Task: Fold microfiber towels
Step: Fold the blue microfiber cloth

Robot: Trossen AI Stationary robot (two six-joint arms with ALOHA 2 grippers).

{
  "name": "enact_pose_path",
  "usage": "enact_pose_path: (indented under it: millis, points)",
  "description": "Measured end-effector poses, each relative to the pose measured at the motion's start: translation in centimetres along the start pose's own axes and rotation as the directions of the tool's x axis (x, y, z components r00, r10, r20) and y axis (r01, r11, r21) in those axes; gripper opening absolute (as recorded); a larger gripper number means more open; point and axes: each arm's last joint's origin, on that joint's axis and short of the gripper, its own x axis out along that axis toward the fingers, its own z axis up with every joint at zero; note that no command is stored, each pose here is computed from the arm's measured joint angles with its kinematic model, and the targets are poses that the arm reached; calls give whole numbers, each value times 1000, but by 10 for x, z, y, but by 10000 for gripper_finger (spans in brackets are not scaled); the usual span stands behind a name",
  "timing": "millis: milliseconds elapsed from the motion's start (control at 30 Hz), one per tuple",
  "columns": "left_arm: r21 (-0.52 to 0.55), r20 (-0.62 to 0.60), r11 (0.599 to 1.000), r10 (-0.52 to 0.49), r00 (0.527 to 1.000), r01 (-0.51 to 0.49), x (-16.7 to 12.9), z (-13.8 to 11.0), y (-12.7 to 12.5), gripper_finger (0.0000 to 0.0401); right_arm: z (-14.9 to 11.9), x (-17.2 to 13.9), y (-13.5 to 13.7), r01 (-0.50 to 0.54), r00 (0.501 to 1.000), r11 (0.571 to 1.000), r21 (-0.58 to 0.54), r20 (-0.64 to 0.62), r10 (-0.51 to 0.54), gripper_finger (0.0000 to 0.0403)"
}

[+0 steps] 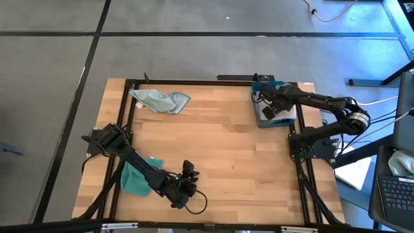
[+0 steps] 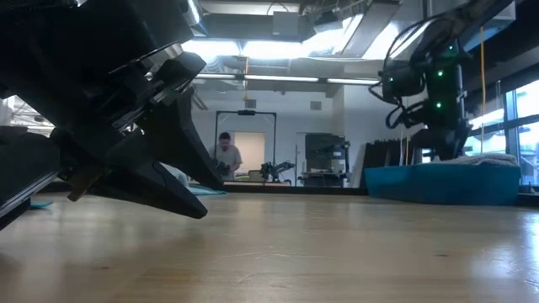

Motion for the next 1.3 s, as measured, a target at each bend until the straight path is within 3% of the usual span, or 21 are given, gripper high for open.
enact_pose_path:
  millis: [200, 467, 667, 800, 1100, 1200, 1300]
  points:
    - [0, 0, 1000, 0, 1000, 0, 0, 0, 0, 133, 7, 15, 10, -156, 985, 986, -65, -87, 151, 169]
    - [-2, 0, 1000, 0, 1000, 0, 0, 0, 0, 133, 11, 42, 28, -173, 965, 972, -157, -226, 135, 169]
    - [-7, -1, 1000, 0, 1000, 0, 0, 0, 0, 133, 18, 33, 23, -144, 973, 971, -193, -207, 103, 169]
    - [-10, -4, 1000, -3, 1000, 3, 2, 0, 2, 133, 33, 2, 12, -110, 992, 976, -190, -73, 98, 169]
    - [-13, -7, 1000, -15, 1000, 15, 3, 0, 2, 133, 39, -41, -10, -150, 980, 981, -126, 113, 165, 169]
    - [-21, -11, 1000, -18, 1000, 17, 5, 0, 4, 133, 38, -57, -9, -254, 937, 955, -154, 205, 282, 169]
    - [-36, -17, 999, -11, 1000, 10, 8, -1, 7, 133, 36, -78, -2, -365, 846, 902, -229, 323, 425, 169]
